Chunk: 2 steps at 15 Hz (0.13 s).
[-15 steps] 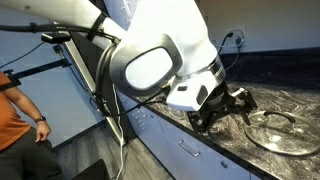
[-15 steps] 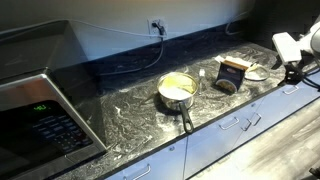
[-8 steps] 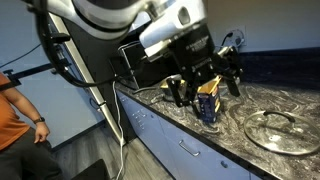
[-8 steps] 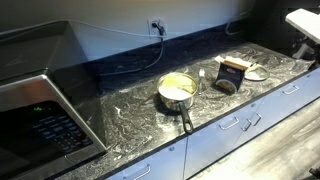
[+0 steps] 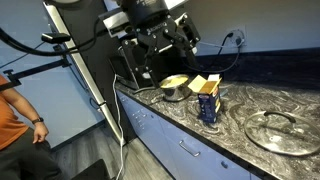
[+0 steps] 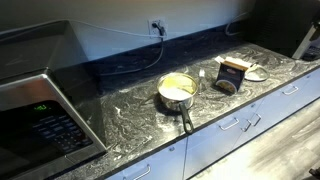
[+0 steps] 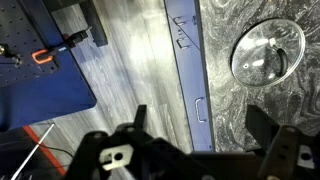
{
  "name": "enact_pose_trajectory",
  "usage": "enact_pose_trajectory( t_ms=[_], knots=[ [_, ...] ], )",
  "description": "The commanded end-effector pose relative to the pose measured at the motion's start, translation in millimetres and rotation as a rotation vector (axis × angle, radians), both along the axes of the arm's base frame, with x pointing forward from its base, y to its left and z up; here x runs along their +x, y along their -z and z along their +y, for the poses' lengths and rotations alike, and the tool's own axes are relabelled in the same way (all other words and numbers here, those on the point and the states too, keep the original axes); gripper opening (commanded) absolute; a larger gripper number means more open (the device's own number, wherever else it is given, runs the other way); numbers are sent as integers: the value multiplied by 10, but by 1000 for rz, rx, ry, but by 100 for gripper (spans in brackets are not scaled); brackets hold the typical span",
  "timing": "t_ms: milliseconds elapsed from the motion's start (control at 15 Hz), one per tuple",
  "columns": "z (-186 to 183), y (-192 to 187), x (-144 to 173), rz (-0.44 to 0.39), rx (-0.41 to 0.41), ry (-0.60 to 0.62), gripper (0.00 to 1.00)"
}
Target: Pour the contents in the box into the pot
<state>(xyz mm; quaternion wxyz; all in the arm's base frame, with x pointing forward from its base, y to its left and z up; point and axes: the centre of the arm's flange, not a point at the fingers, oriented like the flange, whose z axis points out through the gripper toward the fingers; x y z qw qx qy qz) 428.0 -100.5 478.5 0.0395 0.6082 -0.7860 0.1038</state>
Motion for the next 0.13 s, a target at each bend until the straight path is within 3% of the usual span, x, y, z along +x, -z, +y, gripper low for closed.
enact_pose_trajectory(
  t_ms=[0,67],
  knots=[
    [2,-3,-2,0,-1,-1,100],
    [-4,-1,-3,1,-1,-2,100]
  ],
)
